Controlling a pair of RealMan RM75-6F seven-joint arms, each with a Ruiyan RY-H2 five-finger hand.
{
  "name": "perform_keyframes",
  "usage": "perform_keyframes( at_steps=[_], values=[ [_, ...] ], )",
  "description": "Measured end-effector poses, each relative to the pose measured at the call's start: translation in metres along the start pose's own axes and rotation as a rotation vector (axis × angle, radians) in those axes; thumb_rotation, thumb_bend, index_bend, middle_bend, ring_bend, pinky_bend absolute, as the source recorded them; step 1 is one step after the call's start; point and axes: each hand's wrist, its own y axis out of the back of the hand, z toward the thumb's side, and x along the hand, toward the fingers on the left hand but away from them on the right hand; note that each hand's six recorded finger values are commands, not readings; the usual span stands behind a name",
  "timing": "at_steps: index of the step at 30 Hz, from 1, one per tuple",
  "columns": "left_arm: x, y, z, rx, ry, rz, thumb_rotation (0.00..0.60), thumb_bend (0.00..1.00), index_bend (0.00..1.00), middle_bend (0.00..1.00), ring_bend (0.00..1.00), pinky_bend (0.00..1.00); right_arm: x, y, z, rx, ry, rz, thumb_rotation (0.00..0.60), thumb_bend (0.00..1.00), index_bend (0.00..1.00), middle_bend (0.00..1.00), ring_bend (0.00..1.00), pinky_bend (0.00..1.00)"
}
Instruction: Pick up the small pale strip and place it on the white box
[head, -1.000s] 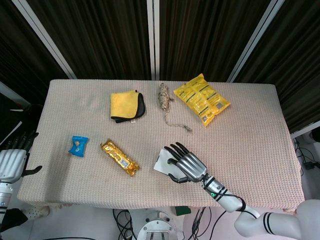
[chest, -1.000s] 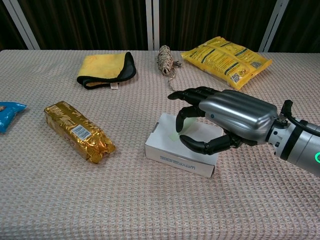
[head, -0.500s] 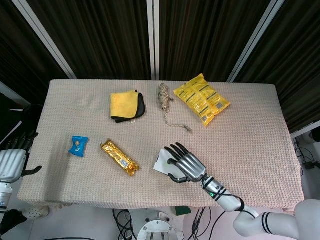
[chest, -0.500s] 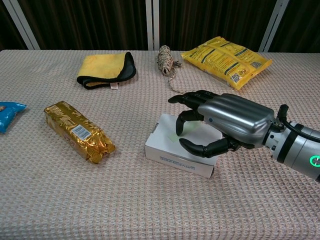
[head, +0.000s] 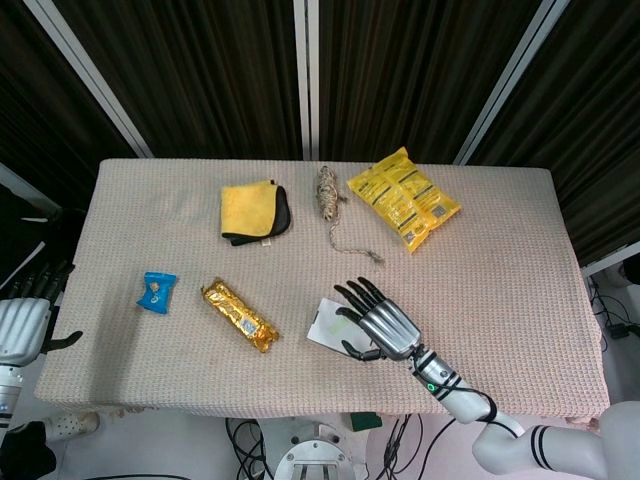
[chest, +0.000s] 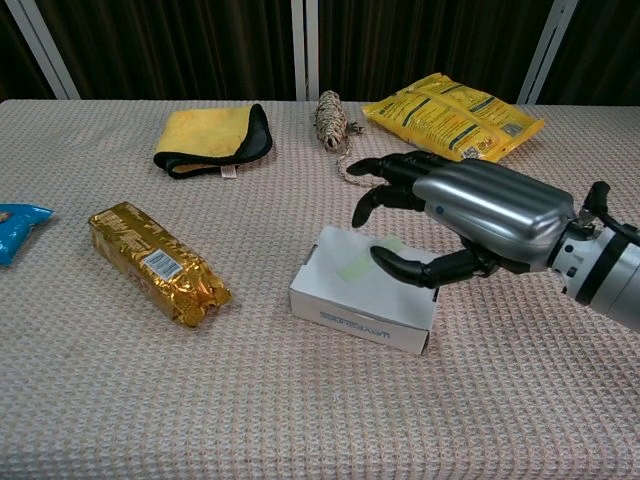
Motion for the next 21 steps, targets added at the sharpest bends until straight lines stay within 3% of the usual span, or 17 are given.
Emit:
perform_keyframes(
  at_steps=[4,7,14,21],
  values=[
    [-0.001,0.002,0.001,-0.001,-0.005,0.01,0.6,0.05,0.1,0.07,0.0,0.09,0.016,0.021,-0.022,0.003,-0.059,-0.071,0.164,0.4,0.12,0.0,0.0,0.0],
    [-0.001,0.004,0.002,-0.001,-0.011,0.019,0.6,0.05,0.1,0.07,0.0,0.09,0.04,0.04,-0.055,0.03,-0.157,-0.129,0.164,0.34,0.06,0.0,0.0,0.0],
    [-0.003,0.005,0.006,0.0,-0.028,0.037,0.6,0.05,0.1,0.07,0.0,0.09,0.127,0.072,-0.154,0.115,-0.55,-0.175,0.164,0.17,0.0,0.0,0.0,0.0],
    [0.0,0.005,0.015,0.003,-0.057,0.066,0.6,0.05,0.1,0.06,0.0,0.09,0.225,0.092,-0.215,0.189,-0.921,-0.131,0.165,0.13,0.0,0.0,0.0,0.0]
  ],
)
